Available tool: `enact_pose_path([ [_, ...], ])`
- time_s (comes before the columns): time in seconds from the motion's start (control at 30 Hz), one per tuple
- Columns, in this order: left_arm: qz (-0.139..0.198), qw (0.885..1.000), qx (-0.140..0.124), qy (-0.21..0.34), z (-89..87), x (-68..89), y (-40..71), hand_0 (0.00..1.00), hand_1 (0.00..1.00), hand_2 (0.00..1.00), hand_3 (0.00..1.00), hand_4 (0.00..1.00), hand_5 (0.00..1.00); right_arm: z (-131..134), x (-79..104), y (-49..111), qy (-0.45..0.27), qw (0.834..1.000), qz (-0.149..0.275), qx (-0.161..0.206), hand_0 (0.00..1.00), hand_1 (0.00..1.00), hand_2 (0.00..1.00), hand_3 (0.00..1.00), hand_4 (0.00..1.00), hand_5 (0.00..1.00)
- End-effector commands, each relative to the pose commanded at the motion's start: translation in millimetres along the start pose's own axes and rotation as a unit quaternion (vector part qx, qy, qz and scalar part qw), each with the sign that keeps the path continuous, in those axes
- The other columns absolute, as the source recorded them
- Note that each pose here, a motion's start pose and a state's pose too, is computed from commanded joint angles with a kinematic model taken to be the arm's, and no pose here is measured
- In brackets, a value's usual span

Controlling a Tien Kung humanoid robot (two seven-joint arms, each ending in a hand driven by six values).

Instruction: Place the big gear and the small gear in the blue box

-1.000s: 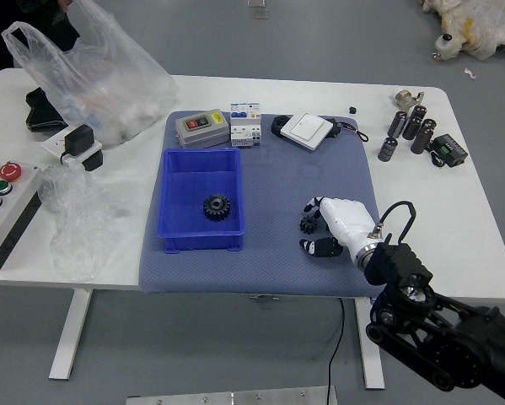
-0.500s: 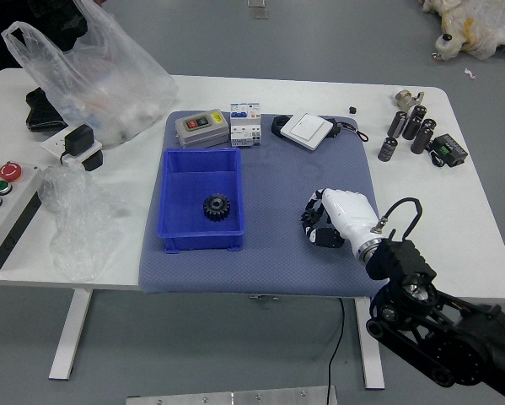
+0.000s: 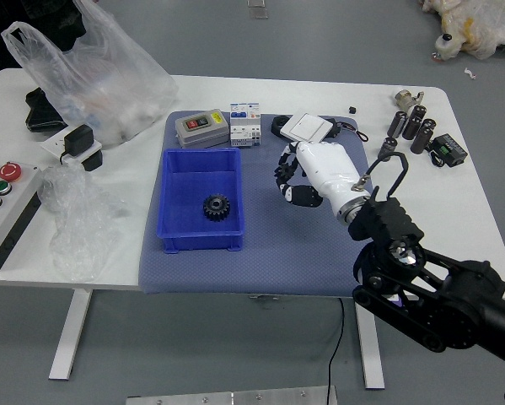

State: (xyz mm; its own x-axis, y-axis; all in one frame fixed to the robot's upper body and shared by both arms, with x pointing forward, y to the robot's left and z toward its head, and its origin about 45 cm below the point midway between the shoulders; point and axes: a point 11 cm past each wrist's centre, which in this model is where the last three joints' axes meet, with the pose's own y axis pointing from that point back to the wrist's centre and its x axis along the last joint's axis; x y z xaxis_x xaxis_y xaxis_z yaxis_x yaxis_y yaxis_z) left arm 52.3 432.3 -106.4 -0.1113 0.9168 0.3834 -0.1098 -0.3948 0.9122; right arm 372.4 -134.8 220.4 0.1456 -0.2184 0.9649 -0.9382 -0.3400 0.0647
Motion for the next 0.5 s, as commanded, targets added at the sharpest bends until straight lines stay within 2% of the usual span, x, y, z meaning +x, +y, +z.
enact_pose_path([
  [0.1,0.001,1.0,-0.001,-0.001,0.9,0.7,0.0,0.641,0.616,0.601,0.647,0.635,0.324,-24.5,-1.6,-8.6,0.01,0.999,-0.002,0.037,0.327,0.446,0.448,0.451,0.523,0.042],
  [0.13,0.001,1.0,-0.001,-0.001,1.4,0.8,0.0,0.641,0.616,0.6,0.647,0.635,0.326,-31.8,-2.7,-11.5,0.014,0.999,-0.003,0.048,0.344,0.48,0.519,0.441,0.542,0.013],
  [0.23,0.0,1.0,-0.001,-0.001,1.7,0.5,0.0,0.641,0.616,0.6,0.647,0.635,0.326,-47.3,-10.4,-19.1,0.019,0.997,-0.007,0.077,0.344,0.48,0.519,0.441,0.542,0.013],
  [0.3,0.0,1.0,0.001,-0.002,1.2,0.0,0.0,0.641,0.616,0.6,0.647,0.635,0.326,-50.7,-17.7,-22.3,0.02,0.996,-0.013,0.086,0.344,0.48,0.519,0.441,0.542,0.013],
  [0.33,-0.001,1.0,0.002,-0.003,0.4,-0.3,0.0,0.641,0.616,0.6,0.647,0.634,0.325,-50.7,-22.4,-24.1,0.021,0.996,-0.017,0.088,0.444,0.556,0.594,0.444,0.527,0.028],
  [0.5,0.0,1.0,0.01,-0.004,-3.8,0.2,0.0,0.641,0.616,0.6,0.647,0.634,0.325,-49.8,-40.3,-28.3,0.027,0.995,-0.04,0.089,0.444,0.556,0.594,0.444,0.527,0.028],
])
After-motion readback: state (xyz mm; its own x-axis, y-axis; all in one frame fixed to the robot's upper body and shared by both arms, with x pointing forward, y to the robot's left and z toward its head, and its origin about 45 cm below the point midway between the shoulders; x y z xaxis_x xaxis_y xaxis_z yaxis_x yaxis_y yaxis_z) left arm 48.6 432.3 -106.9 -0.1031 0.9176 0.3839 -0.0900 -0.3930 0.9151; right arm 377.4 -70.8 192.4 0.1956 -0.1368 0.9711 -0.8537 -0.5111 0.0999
